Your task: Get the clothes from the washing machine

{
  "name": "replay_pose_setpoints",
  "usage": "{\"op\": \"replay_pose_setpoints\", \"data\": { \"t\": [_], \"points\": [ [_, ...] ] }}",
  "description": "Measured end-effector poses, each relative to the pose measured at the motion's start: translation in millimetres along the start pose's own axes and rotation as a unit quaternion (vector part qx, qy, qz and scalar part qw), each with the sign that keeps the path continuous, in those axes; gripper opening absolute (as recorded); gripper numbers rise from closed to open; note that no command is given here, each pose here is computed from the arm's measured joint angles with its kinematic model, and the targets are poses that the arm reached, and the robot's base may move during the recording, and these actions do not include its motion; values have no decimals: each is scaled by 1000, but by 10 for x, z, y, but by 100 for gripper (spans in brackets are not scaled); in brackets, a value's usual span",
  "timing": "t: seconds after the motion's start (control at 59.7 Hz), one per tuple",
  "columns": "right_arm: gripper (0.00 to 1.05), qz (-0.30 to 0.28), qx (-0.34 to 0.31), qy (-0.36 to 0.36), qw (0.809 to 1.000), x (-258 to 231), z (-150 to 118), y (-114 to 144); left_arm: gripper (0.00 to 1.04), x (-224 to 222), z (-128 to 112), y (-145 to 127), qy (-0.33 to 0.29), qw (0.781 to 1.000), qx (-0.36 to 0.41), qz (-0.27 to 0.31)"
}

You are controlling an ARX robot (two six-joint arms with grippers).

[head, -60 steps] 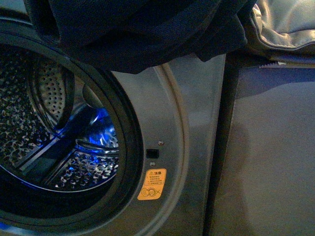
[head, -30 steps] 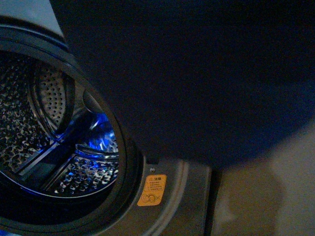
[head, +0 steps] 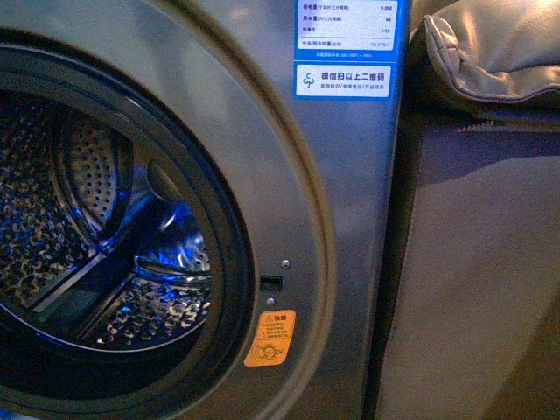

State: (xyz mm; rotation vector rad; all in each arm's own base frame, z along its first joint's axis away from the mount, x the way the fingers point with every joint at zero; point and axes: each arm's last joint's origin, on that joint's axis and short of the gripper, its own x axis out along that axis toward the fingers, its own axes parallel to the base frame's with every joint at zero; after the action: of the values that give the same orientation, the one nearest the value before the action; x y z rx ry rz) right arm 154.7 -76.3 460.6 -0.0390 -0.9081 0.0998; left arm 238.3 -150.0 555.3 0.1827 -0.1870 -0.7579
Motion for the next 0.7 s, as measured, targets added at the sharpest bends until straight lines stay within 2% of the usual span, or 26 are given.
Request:
{"op": "replay_pose_setpoints", "data": {
  "t": [0.151, 0.268, 0.402, 0.486, 0.553, 0.703],
  "points": [
    [5, -41, -45, 23, 998, -121, 213, -456, 98, 0, 0, 0, 0, 1000, 0, 0],
    [5, -75, -49, 87, 992, -276, 216, -751, 98, 0, 0, 0, 0, 1000, 0, 0],
    [5, -111, 1, 187, 976, -529, -44, -1037, 98, 0, 0, 0, 0, 1000, 0, 0],
    [5, -132, 45, 248, 959, -726, -273, -1176, 98, 0, 0, 0, 0, 1000, 0, 0],
    [5, -148, 74, 287, 944, -878, -447, -1260, 98, 0, 0, 0, 0, 1000, 0, 0],
    [5, -179, 144, 381, 896, -1309, -905, -1402, 98, 0, 0, 0, 0, 1000, 0, 0]
  ]
}}
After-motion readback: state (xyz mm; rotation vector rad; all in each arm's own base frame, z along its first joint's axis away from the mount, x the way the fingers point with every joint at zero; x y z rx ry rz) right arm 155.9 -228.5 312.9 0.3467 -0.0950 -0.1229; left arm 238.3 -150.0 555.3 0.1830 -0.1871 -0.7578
